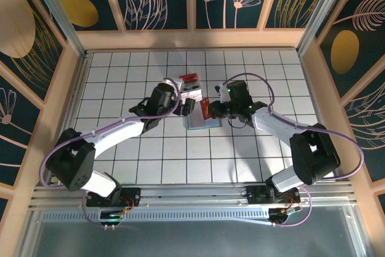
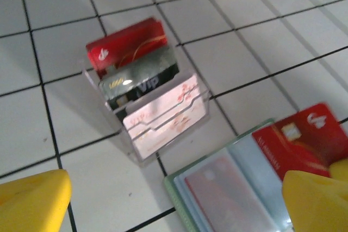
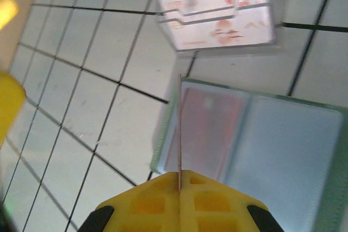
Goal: Take the credit cards out of the card holder
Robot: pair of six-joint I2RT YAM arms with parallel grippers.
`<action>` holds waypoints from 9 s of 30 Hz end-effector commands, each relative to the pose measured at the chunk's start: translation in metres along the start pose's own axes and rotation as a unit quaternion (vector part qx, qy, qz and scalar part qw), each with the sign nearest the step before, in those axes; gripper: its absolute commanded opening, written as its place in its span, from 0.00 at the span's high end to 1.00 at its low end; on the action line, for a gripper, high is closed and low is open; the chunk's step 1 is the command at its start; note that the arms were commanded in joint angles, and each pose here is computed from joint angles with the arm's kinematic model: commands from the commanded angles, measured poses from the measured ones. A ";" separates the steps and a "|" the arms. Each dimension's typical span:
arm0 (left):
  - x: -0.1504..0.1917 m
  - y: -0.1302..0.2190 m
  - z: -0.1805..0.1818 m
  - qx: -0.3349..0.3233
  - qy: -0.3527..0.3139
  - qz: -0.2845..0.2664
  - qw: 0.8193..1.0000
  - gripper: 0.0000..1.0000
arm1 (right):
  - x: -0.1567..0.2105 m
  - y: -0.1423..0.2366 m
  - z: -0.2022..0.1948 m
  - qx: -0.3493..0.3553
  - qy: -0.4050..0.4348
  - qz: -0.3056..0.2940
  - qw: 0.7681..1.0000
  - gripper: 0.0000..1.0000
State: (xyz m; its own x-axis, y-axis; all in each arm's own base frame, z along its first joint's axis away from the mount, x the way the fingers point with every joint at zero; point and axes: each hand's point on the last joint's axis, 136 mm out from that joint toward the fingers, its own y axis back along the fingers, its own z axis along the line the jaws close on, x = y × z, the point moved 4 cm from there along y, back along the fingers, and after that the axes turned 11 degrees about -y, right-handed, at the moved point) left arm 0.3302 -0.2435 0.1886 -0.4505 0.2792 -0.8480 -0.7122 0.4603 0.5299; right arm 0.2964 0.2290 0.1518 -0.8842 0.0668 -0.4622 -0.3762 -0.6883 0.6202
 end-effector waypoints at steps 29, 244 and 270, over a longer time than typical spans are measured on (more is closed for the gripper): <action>-0.003 0.030 -0.049 0.375 -0.054 -0.042 0.924 0.56 | 0.005 0.052 0.088 -0.242 0.147 0.025 0.959 1.00; -0.088 -0.121 0.078 0.237 -0.376 0.046 0.895 0.68 | -0.088 0.127 0.030 0.117 0.006 -0.355 0.927 0.01; -0.066 0.067 0.148 -0.240 0.040 -0.159 0.957 0.01 | 0.024 -0.041 0.036 0.223 -0.011 -0.045 0.974 0.40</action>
State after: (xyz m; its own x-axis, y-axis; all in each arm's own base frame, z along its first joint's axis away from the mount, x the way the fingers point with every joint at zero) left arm 0.3936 -0.1314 0.2639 -0.2244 0.3205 -0.9203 -0.9230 0.2331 0.3062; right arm 0.2837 0.2783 0.1454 -0.8131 0.1276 -0.5679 -0.5761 -0.3161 0.7538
